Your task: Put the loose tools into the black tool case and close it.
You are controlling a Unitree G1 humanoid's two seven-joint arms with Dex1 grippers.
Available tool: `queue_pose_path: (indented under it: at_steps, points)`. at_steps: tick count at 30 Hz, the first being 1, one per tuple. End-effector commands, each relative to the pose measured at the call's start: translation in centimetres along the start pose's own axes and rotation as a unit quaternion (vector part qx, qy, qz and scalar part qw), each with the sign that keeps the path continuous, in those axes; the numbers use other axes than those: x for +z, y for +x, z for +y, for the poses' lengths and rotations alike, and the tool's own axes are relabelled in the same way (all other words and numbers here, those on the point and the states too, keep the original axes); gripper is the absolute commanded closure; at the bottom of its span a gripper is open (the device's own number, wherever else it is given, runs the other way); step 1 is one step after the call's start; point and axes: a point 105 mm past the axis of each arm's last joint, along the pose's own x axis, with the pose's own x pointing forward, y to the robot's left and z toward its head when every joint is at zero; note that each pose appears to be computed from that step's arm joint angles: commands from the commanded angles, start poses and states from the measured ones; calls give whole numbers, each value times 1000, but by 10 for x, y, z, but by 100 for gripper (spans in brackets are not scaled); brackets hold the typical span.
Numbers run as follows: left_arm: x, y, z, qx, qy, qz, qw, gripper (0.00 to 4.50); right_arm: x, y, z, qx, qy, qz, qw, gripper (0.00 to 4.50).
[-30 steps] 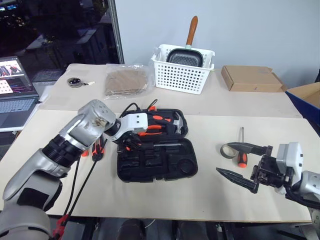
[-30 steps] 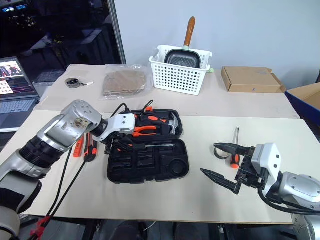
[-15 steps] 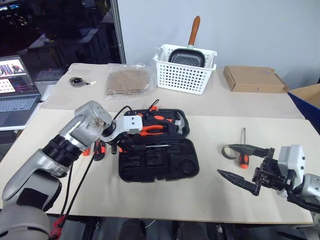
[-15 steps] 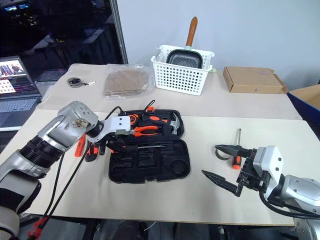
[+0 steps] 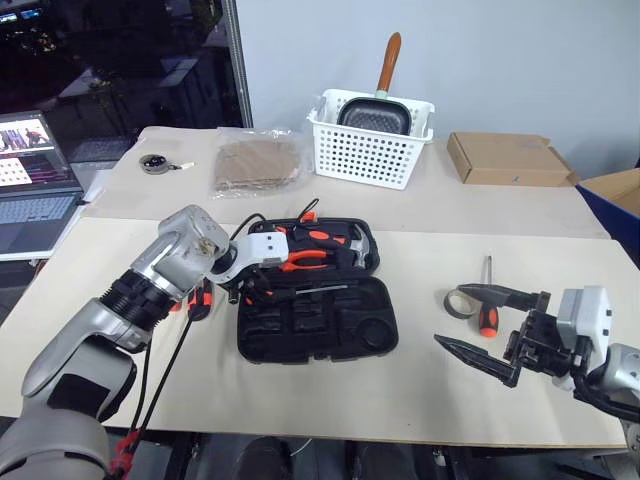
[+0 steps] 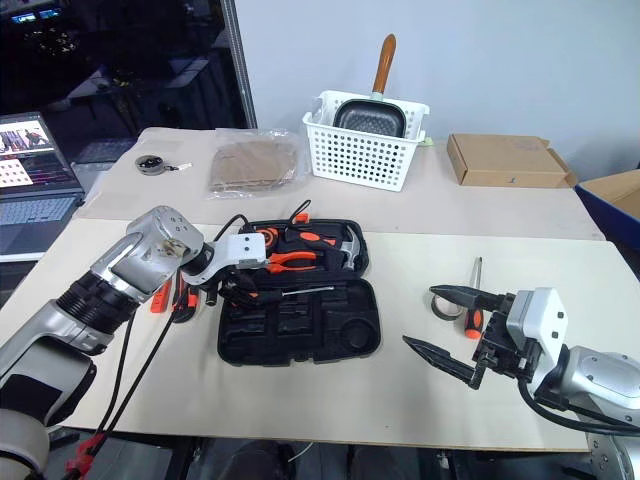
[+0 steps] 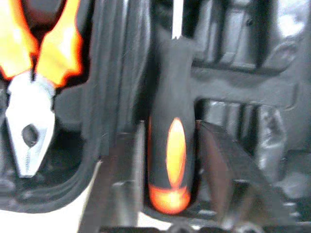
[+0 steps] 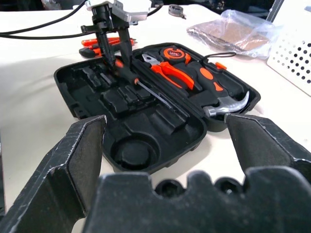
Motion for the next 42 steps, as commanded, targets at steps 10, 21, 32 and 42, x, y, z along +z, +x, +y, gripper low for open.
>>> queue_pose_path:
  at_steps: [10, 21, 32, 42]
  points:
    - [37, -27, -10, 150, -117, -298, 935, 339, 10, 5, -5, -25, -15, -22, 999, 0]
    - [-7, 64, -27, 206, -179, -252, 928, 448, 8, 2, -3, -36, -9, -20, 999, 0]
    - [-58, 107, -36, 218, -60, -112, 968, 448, 3, 1, -2, -32, -8, -11, 999, 0]
    - [12, 9, -39, 173, -125, -424, 880, 448, -21, -8, -36, -174, 23, 61, 983, 0]
